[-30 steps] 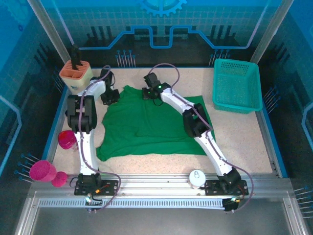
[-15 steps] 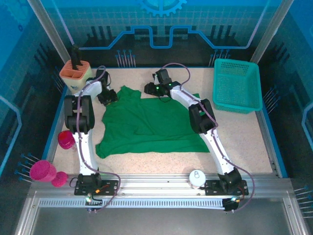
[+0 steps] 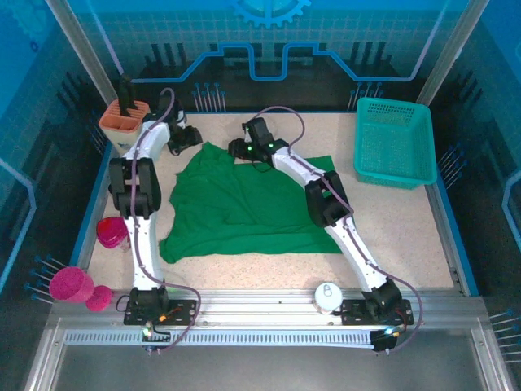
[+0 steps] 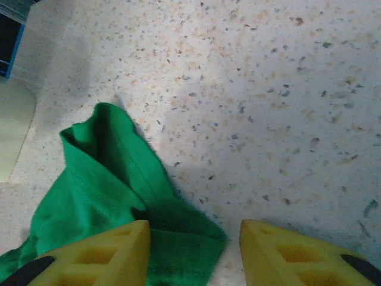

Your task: Fold the inside-out t-shirt

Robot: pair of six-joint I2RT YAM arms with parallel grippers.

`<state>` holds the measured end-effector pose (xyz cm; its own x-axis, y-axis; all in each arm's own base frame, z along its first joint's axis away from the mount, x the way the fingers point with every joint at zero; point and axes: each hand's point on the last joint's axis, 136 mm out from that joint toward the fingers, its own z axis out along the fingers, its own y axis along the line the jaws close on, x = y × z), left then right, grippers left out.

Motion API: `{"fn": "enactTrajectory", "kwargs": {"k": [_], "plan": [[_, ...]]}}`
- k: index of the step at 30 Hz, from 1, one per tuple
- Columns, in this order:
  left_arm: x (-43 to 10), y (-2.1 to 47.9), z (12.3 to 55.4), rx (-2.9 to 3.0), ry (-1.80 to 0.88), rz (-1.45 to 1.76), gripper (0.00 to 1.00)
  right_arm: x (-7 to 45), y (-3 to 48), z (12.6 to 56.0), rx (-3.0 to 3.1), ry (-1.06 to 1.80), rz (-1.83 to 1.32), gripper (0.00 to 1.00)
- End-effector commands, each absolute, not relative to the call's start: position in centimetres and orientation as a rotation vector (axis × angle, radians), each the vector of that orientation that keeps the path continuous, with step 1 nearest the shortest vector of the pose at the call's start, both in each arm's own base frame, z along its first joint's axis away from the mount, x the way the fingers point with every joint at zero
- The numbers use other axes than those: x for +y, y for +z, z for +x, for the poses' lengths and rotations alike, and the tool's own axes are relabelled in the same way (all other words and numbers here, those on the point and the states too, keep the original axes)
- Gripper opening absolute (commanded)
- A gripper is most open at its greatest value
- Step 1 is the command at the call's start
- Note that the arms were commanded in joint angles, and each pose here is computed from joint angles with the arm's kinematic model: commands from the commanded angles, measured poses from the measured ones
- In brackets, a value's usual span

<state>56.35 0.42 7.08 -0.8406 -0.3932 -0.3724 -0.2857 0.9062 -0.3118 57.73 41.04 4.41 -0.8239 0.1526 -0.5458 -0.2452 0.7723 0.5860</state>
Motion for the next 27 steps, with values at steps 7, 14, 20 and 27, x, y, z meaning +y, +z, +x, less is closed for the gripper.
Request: {"fn": "enactTrajectory", "kwargs": {"k": [7, 14, 20, 27], "plan": [[0.7, 2.1, 54.1, 2.79, -0.229, -0.509, 0.43, 40.3, 0.5, 57.5, 2.456, 0.8, 0.04, 0.0], [1.7, 0.2, 52.4, 2.86, -0.132, -0.543, 0.34, 37.5, 4.5, 59.4, 2.38, 0.795, 0.085, 0.0], [1.8, -0.1, 52.0, 2.878, -0.121, -0.554, 0.33, 40.1, 8.9, 58.4, 2.283, 0.779, -0.237, 0.43], [1.8, -0.2, 51.9, 2.886, -0.122, -0.558, 0.33, 41.4, 6.9, 56.7, 2.315, 0.675, -0.346, 0.51]]}}
